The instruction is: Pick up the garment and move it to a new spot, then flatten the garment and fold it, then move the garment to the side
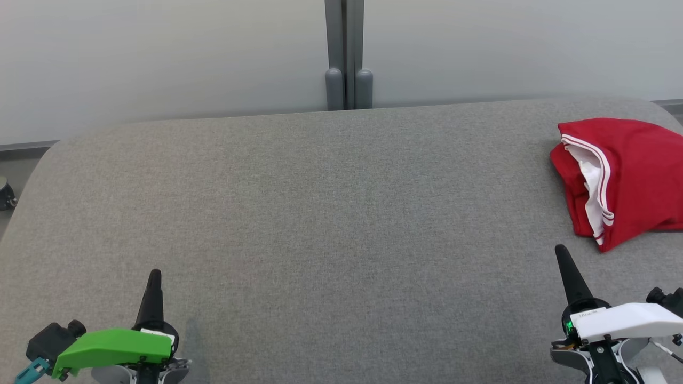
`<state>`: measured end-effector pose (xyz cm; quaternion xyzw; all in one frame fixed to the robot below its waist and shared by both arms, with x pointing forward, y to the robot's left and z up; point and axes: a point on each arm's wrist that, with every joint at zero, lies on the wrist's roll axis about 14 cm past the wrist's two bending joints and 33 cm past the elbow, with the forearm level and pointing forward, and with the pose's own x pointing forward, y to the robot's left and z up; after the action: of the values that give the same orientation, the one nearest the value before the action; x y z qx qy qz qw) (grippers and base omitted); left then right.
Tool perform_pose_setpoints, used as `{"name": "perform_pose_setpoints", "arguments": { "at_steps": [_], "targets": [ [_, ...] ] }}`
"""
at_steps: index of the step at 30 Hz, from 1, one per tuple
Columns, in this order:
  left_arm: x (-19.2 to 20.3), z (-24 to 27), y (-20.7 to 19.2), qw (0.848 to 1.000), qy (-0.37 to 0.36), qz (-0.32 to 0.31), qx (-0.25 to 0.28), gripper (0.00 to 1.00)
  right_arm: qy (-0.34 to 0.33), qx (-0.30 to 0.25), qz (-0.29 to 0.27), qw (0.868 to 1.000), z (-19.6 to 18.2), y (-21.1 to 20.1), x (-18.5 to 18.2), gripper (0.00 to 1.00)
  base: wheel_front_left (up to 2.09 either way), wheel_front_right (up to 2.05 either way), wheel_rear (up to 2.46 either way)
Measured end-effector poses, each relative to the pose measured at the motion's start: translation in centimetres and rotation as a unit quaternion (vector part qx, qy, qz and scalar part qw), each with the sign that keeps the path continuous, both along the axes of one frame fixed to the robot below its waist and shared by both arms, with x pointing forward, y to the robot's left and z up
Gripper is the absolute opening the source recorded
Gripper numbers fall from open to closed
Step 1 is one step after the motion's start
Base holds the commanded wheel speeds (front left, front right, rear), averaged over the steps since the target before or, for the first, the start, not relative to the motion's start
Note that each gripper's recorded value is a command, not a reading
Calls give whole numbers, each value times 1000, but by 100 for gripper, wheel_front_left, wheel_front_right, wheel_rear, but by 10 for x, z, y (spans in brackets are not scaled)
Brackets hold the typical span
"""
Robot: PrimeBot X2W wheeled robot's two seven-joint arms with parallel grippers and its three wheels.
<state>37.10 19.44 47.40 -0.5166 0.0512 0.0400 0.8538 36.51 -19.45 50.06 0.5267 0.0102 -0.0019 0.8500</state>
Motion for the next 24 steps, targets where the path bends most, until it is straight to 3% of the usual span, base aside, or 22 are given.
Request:
{"name": "perform_pose_setpoints", "arguments": {
  "at_steps": [24],
  "targets": [
    [8, 12, 2, 993, -22, 7, -117, 0, 2, 109, -4, 994, 0, -3, 11, 0, 0, 0, 0]
  ]
}}
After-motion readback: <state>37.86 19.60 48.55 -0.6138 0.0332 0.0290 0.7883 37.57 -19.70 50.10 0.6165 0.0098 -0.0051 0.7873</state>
